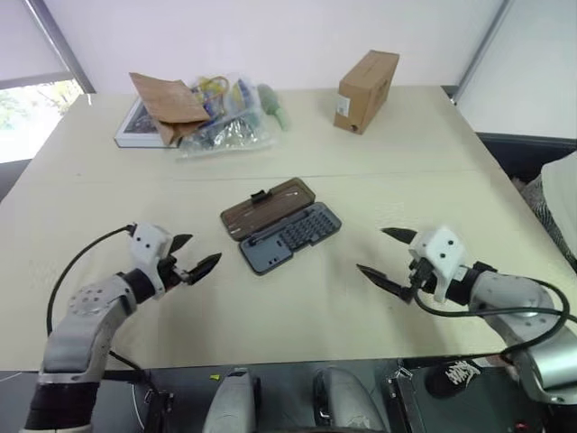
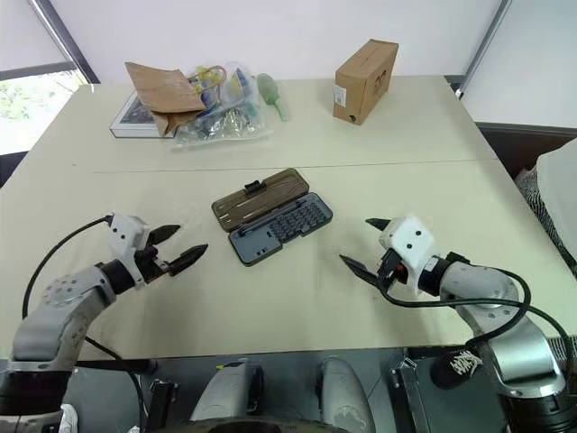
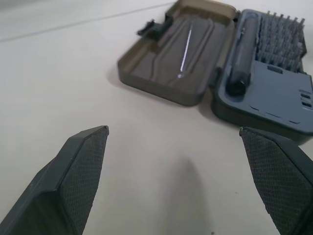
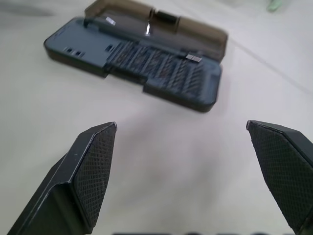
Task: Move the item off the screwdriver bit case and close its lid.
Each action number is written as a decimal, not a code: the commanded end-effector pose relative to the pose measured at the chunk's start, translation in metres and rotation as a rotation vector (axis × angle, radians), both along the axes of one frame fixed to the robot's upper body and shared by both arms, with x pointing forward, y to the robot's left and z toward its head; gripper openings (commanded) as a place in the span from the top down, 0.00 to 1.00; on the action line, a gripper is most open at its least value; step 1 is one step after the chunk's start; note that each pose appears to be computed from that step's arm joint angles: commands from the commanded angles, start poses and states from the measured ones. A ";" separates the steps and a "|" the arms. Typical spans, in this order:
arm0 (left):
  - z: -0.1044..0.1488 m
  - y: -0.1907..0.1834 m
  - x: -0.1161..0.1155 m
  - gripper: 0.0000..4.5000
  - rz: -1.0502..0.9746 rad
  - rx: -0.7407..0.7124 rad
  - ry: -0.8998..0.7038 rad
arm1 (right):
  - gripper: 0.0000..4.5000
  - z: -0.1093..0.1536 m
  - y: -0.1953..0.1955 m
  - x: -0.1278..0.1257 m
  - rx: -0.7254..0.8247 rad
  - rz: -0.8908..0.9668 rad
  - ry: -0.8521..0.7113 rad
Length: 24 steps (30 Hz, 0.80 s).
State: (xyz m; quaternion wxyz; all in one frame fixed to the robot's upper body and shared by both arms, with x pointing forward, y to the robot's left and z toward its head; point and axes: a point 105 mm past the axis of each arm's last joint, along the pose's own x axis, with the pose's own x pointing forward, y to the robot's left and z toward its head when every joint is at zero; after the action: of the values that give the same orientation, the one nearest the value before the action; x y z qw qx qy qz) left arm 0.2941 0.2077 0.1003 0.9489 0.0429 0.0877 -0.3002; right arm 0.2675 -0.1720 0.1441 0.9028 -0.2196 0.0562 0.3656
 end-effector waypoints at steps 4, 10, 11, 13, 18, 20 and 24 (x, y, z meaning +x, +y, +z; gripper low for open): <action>0.015 0.000 0.003 0.00 -0.015 -0.003 -0.055 | 0.02 0.013 0.003 0.000 -0.008 0.025 -0.046; 0.015 -0.004 0.004 0.00 -0.018 -0.011 -0.057 | 0.02 0.010 0.005 0.000 -0.012 0.027 -0.045; 0.014 -0.004 0.003 0.00 -0.017 -0.010 -0.056 | 0.02 0.010 0.005 0.000 -0.012 0.027 -0.045; 0.013 -0.005 0.003 0.00 -0.018 -0.009 -0.053 | 0.02 0.010 0.006 0.001 -0.011 0.028 -0.046; 0.011 -0.006 0.003 0.00 -0.023 -0.007 -0.044 | 0.02 0.011 0.006 0.001 -0.009 0.027 -0.048; 0.011 -0.006 0.003 0.00 -0.022 -0.006 -0.041 | 0.02 0.011 0.006 0.001 -0.009 0.026 -0.050; 0.009 -0.008 0.001 0.00 -0.027 -0.006 -0.036 | 0.02 0.012 0.006 0.003 -0.011 0.023 -0.055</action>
State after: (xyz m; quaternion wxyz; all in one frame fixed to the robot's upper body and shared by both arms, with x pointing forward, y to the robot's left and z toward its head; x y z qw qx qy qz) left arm 0.2966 0.2041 0.1029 0.9477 0.0418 0.0813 -0.3058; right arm 0.2696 -0.1688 0.1475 0.9005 -0.2245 0.0495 0.3691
